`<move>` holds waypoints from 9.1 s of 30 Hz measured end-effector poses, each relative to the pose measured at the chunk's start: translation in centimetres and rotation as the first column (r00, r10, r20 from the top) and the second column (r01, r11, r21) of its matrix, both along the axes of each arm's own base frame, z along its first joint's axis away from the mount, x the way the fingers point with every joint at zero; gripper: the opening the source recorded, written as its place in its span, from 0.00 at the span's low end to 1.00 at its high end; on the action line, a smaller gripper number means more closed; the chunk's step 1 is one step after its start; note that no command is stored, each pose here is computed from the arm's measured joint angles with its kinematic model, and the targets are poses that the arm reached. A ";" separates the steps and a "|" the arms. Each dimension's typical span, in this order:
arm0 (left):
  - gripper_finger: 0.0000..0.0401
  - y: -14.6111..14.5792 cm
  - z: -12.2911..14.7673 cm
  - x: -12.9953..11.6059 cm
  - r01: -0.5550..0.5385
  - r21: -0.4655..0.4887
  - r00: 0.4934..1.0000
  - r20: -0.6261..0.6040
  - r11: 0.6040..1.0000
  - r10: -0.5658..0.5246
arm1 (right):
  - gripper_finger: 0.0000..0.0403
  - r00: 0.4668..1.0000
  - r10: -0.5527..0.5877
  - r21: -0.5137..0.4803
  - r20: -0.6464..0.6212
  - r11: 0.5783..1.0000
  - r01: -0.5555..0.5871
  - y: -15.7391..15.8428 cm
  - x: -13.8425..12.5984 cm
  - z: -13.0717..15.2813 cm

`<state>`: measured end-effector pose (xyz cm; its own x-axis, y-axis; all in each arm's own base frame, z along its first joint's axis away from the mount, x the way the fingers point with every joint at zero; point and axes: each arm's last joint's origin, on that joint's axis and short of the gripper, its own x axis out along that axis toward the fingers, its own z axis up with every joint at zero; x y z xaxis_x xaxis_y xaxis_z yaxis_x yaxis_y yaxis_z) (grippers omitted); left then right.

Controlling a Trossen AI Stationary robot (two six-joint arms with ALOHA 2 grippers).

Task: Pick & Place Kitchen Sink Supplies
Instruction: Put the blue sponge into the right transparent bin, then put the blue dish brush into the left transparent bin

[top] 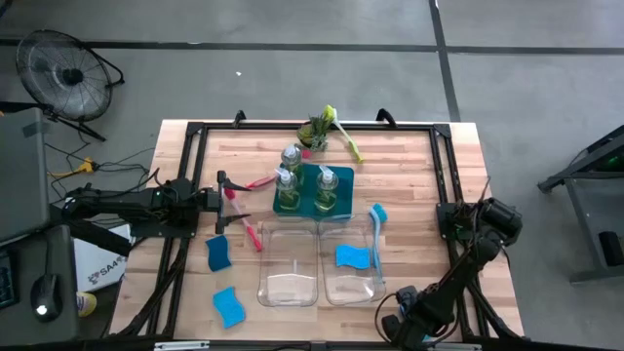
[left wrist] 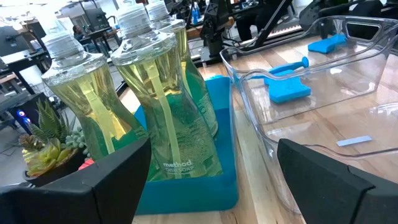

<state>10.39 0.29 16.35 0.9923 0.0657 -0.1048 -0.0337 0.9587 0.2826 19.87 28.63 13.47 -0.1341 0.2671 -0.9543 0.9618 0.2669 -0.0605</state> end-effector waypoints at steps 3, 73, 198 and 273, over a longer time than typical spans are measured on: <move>0.86 0.0 0.0 0.0 0.000 0.000 1.000 0.000 1.000 0.000 | 0.99 1.000 -0.005 -0.010 -0.008 1.000 0.005 -0.2 0.1 -0.2; 0.86 0.0 0.0 0.0 0.000 0.000 1.000 0.000 1.000 0.000 | 0.55 0.995 0.027 -0.093 0.098 0.996 -0.018 -2.8 -1.0 0.8; 0.86 0.0 0.0 0.0 0.000 0.000 1.000 0.000 1.000 0.000 | 0.76 0.344 0.758 -0.298 0.554 0.566 -0.768 -20.3 12.9 6.6; 0.86 0.0 0.0 0.0 0.000 0.000 1.000 0.000 1.000 0.000 | 0.74 0.869 -0.134 -0.271 0.476 0.918 0.290 -26.2 0.8 0.9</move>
